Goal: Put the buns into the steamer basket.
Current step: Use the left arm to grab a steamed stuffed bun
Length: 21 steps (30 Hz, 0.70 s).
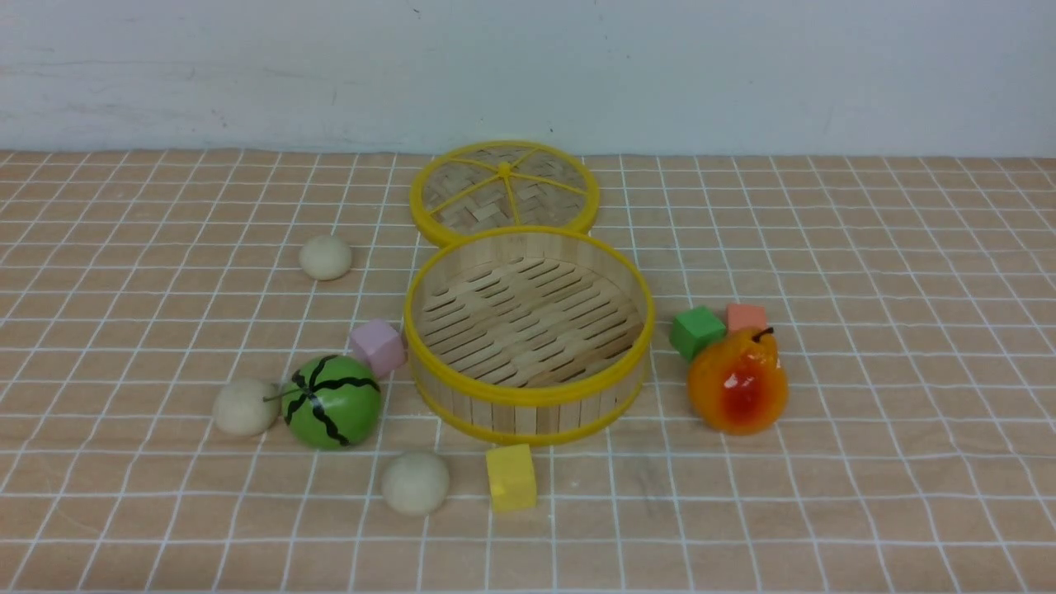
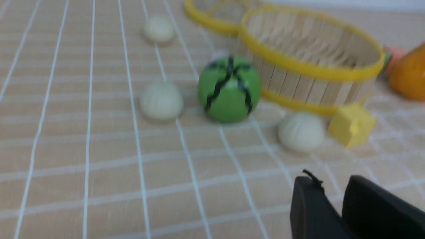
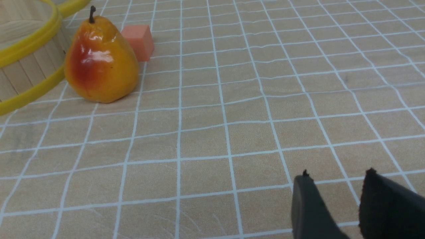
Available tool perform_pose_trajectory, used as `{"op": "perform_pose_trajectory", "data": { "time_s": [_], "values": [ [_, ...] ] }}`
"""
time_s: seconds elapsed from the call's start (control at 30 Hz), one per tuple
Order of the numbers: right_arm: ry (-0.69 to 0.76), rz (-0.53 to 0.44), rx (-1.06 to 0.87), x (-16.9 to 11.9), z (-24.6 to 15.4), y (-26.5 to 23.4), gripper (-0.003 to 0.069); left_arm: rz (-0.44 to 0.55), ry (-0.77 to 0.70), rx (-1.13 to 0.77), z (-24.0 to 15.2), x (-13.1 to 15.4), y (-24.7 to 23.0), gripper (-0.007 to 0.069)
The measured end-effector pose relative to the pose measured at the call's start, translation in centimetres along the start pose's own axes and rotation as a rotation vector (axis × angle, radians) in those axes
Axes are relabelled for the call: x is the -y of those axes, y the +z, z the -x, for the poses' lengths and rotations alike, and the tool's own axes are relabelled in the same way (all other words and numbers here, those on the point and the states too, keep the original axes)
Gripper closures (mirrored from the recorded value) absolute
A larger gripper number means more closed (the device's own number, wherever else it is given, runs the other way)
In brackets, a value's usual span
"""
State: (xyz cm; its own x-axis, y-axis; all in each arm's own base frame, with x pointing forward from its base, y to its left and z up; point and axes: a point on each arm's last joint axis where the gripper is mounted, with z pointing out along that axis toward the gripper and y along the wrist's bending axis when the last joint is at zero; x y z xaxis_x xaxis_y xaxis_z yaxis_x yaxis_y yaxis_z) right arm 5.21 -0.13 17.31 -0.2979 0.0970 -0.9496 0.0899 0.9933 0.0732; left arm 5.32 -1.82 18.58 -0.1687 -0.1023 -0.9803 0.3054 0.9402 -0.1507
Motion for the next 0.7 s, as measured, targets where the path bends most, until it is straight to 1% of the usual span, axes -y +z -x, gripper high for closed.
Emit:
{"op": "perform_pose_trajectory", "data": {
  "time_s": [0.13,0.37,0.4,0.5,0.53,0.57,0.67,0.7],
  "values": [
    [0.000,0.000,0.000,0.0,0.0,0.0,0.0418,-0.020,-0.043,0.097,0.9,0.2,0.0,0.0469],
    [0.000,0.000,0.000,0.0,0.0,0.0,0.0418,-0.043,-0.075,0.193,1.8,0.3,-0.2,0.0461],
    [0.000,0.000,0.000,0.0,0.0,0.0,0.0418,-0.060,-0.088,0.208,2.4,0.4,-0.4,0.0460],
    [0.000,0.000,0.000,0.0,0.0,0.0,0.0418,-0.058,-0.109,0.249,4.1,0.7,-0.9,0.0461],
    [0.000,0.000,0.000,0.0,0.0,0.0,0.0418,-0.066,-0.113,0.284,5.6,0.9,-1.5,0.0461],
    [0.000,0.000,0.000,0.0,0.0,0.0,0.0418,-0.067,-0.114,0.286,5.7,0.9,-1.5,0.0461],
    [0.000,0.000,0.000,0.0,0.0,0.0,0.0418,-0.087,-0.119,0.380,9.6,1.5,-3.5,0.0458],
    [0.000,0.000,0.000,0.0,0.0,0.0,0.0418,-0.087,-0.119,0.380,9.6,1.5,-3.5,0.0458]
  ]
}}
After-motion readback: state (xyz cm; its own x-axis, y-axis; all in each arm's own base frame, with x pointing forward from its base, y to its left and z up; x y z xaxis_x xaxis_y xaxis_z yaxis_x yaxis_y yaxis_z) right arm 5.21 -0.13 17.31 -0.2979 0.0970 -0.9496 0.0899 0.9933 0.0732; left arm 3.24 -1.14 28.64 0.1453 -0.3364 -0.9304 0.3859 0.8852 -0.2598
